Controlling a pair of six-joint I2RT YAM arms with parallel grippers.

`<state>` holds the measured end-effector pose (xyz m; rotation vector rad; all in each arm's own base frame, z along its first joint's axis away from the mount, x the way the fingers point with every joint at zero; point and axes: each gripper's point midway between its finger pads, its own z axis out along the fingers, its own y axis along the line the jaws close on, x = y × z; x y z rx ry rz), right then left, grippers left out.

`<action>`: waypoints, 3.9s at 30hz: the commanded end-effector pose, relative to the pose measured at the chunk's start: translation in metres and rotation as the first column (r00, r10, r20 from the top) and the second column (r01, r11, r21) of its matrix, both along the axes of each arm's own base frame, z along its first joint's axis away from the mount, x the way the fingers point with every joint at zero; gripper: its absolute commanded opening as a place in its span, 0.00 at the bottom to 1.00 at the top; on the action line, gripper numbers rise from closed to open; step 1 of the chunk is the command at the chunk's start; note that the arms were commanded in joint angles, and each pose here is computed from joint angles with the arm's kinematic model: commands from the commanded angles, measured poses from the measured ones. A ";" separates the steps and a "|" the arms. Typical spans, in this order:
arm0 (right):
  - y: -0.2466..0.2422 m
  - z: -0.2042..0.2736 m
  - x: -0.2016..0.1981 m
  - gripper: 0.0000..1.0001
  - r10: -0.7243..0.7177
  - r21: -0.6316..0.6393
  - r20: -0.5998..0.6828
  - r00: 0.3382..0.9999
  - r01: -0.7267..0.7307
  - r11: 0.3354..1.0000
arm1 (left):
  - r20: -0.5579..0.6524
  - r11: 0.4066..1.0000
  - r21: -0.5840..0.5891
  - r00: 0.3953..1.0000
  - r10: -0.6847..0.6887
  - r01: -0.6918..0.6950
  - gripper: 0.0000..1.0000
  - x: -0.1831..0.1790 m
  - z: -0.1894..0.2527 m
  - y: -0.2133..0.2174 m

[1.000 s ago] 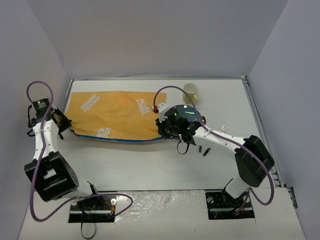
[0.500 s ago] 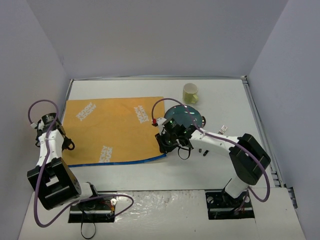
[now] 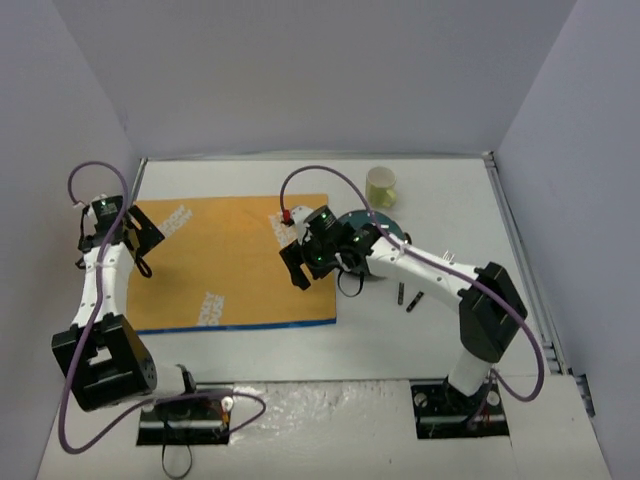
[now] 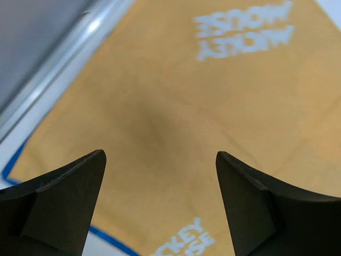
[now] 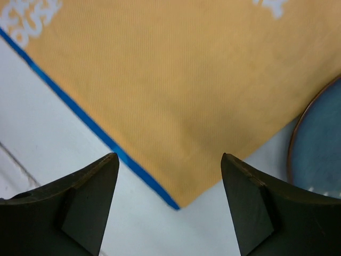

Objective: Set the dinner table for one person

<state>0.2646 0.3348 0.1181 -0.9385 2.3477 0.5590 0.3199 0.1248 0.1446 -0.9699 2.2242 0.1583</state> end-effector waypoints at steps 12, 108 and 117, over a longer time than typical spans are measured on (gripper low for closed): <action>0.025 -0.093 0.094 0.82 -0.101 -0.130 0.131 0.986 0.119 0.984 | -0.153 0.985 -0.032 0.973 -0.175 0.172 0.80 0.093 -0.081 -0.020; -0.201 0.038 0.068 1.00 -0.773 0.523 -0.219 0.595 0.741 0.423 | 0.103 0.948 -0.036 0.944 -0.312 0.317 0.95 0.056 -0.021 -0.073; -0.202 0.031 0.055 1.00 -0.763 0.521 -0.218 0.609 0.733 0.436 | 0.000 0.956 -0.078 0.959 -0.282 0.281 0.95 0.057 -0.067 -0.067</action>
